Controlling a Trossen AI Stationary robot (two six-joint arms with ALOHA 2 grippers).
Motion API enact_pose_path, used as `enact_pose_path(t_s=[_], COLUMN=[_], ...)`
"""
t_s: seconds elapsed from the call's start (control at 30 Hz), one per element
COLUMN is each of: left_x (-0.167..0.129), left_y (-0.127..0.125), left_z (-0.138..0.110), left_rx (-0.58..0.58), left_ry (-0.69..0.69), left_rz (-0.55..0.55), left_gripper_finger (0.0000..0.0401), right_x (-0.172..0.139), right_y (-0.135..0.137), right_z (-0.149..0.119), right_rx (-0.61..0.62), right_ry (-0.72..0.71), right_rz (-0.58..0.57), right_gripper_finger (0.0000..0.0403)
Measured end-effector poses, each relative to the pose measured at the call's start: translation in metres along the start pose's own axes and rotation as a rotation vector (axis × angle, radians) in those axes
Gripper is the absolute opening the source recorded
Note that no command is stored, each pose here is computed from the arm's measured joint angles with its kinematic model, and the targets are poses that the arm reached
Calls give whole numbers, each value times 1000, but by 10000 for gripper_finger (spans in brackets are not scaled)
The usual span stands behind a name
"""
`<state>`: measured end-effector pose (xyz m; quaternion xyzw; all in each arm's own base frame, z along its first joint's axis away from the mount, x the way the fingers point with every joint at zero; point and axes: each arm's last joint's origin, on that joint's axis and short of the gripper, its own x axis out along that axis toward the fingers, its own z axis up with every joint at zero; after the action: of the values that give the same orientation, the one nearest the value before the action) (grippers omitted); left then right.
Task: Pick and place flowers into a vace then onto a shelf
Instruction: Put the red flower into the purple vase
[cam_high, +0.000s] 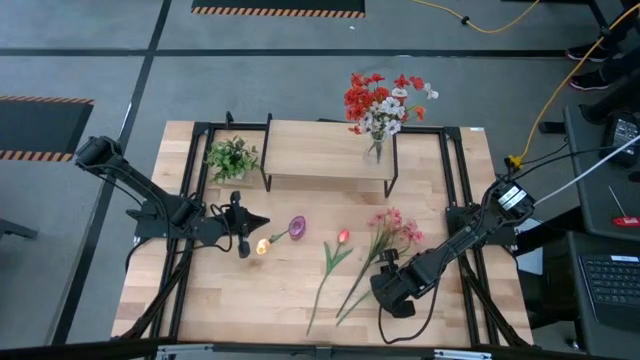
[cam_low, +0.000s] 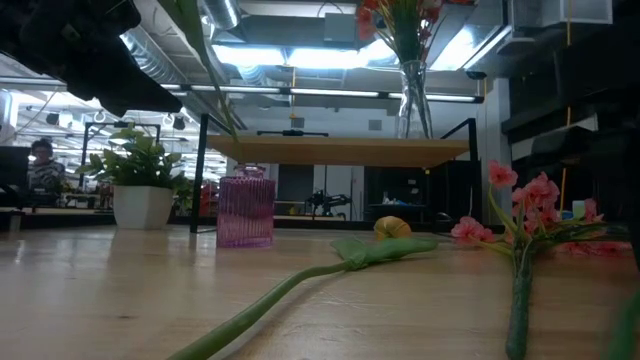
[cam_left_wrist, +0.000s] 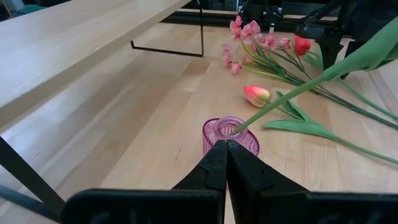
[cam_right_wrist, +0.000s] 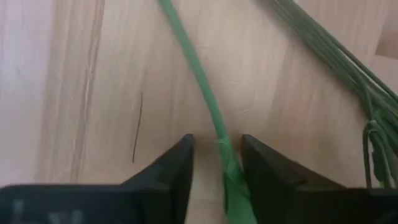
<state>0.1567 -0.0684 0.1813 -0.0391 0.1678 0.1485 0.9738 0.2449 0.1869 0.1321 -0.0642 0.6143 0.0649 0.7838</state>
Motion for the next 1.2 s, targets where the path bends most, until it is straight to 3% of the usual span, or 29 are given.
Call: enact_pose_path(t_s=[0.17, 0.23, 0.47, 0.6, 0.8, 0.97, 1.2], left_x=[0, 0, 0, 0, 0, 0, -1], left_y=[0, 0, 0, 0, 0, -1, -5], left_z=[0, 0, 0, 0, 1, 1, 8], left_rx=[0, 0, -1, -1, -5, -8, 9], left_ry=[0, 0, 0, 0, -3, 1, -52], left_rz=[0, 0, 0, 0, -7, -27, -94], left_gripper_finger=[2, 1, 1, 3, 1, 2, 2], right_x=[-2, -4, -19, -44, -95, -134, -152], right_y=[0, 0, 0, -1, -7, -25, -59], right_z=[1, 1, 6, 13, 23, 22, 27], right_rx=[-21, -39, -75, -92, -159, -140, -141], right_ry=[15, 31, 111, 146, 11, -90, -98], right_rz=[-12, -17, -54, -78, -91, -117, -165], right_gripper_finger=[31, 13, 7, 5, 3, 2, 2])
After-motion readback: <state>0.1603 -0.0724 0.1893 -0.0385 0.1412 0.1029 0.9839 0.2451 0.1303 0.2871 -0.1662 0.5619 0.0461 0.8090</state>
